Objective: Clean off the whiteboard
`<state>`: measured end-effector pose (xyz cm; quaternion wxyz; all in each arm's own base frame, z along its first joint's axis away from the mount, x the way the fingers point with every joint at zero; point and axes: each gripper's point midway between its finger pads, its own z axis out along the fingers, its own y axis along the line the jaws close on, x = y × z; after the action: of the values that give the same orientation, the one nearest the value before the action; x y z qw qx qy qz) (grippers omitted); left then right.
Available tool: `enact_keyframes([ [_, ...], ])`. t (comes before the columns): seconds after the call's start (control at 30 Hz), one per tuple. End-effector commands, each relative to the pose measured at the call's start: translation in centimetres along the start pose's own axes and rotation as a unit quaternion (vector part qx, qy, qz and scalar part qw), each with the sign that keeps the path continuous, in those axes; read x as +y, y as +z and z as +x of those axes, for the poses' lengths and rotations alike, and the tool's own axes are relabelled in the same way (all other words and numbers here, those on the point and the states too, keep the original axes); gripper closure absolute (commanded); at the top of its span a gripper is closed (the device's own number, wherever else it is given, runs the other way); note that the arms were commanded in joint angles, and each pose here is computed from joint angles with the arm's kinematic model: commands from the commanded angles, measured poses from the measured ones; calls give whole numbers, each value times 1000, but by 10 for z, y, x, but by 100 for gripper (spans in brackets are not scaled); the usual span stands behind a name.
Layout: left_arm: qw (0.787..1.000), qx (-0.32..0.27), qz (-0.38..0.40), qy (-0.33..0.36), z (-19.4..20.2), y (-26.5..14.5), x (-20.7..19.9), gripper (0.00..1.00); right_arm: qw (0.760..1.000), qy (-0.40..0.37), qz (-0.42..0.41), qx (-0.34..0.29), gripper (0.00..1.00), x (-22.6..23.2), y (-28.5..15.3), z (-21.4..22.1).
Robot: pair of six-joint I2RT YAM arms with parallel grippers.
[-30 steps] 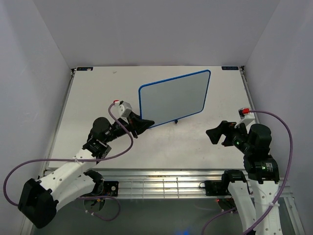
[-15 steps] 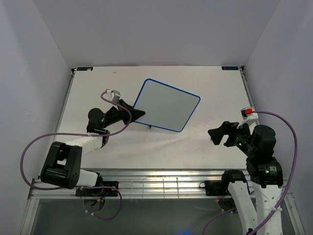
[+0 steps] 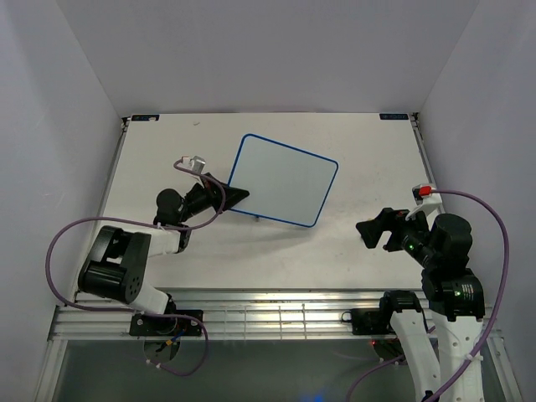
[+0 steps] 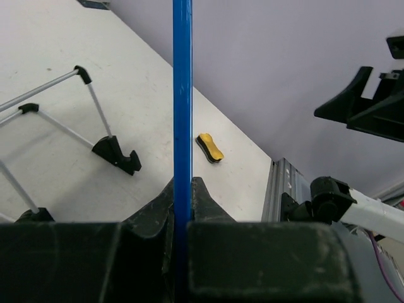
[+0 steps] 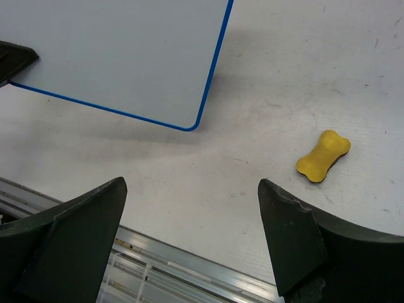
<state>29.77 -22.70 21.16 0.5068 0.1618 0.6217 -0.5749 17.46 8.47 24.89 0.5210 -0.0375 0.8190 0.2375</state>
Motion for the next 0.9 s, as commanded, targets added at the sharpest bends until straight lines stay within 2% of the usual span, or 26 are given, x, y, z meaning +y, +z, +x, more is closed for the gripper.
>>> enact_keyframes([
  [0.0, 976, -149, 65, 144, -77, 5, -42, 100, 1000, -14, -6, -19, 10, 3, 0, -12],
  [0.13, 967, -176, 54, 177, -95, 10, -36, 100, 1000, -14, -11, -18, 10, 4, 2, -13],
  [0.43, 966, -186, 56, 173, -110, 29, -18, 100, 1000, -8, -10, -9, 10, 0, 10, -8],
  [0.87, 968, -164, 57, 179, -103, 48, 16, 100, 1000, -7, -14, -1, 10, -1, 15, -6],
])
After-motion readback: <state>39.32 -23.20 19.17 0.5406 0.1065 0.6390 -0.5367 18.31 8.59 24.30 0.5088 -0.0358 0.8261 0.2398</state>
